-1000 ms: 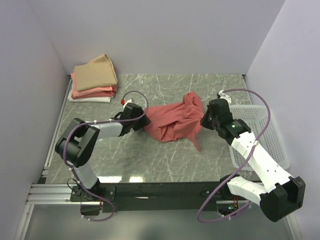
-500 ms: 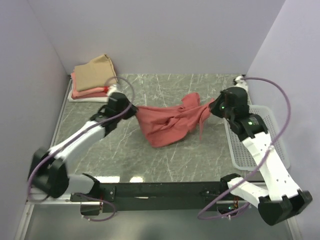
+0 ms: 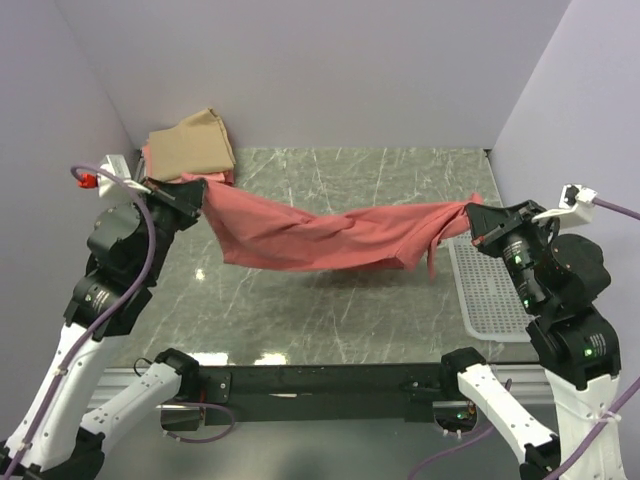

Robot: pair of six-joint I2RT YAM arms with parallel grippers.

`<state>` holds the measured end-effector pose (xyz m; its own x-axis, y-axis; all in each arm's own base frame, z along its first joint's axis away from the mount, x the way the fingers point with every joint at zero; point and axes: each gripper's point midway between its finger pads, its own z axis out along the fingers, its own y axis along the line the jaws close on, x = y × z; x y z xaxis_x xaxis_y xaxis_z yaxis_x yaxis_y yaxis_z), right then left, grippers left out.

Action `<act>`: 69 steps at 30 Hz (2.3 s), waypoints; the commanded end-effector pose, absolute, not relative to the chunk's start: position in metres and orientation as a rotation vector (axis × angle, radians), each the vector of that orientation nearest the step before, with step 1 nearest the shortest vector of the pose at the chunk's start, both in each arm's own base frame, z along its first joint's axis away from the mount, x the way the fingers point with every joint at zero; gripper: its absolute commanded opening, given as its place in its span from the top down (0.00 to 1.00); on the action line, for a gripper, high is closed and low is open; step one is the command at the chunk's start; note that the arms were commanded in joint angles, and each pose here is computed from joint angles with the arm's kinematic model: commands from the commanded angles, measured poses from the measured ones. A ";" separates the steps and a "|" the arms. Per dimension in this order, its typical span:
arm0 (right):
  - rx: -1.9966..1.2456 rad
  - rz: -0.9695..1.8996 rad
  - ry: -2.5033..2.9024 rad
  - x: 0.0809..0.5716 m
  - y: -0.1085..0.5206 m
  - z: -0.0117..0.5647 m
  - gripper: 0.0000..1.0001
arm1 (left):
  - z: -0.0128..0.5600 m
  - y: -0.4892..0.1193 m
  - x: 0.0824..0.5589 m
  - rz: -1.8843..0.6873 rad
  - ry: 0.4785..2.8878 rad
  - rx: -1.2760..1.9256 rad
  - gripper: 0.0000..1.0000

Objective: Fold and stack the t-shirts
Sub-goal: Flatten the tshirt out

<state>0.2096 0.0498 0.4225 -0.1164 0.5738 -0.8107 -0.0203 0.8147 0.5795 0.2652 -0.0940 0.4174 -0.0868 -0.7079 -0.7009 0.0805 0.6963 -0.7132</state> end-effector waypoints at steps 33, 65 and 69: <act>0.519 0.629 1.914 0.334 0.093 0.284 0.87 | 0.314 -0.085 0.453 -0.692 1.956 -0.513 0.70; 0.589 0.603 2.183 0.266 0.091 0.120 0.41 | 0.109 -0.092 0.367 0.162 2.150 -0.797 0.49; 0.584 0.588 2.181 0.265 0.089 0.123 0.41 | 0.104 -0.097 0.371 0.410 2.138 -0.684 0.50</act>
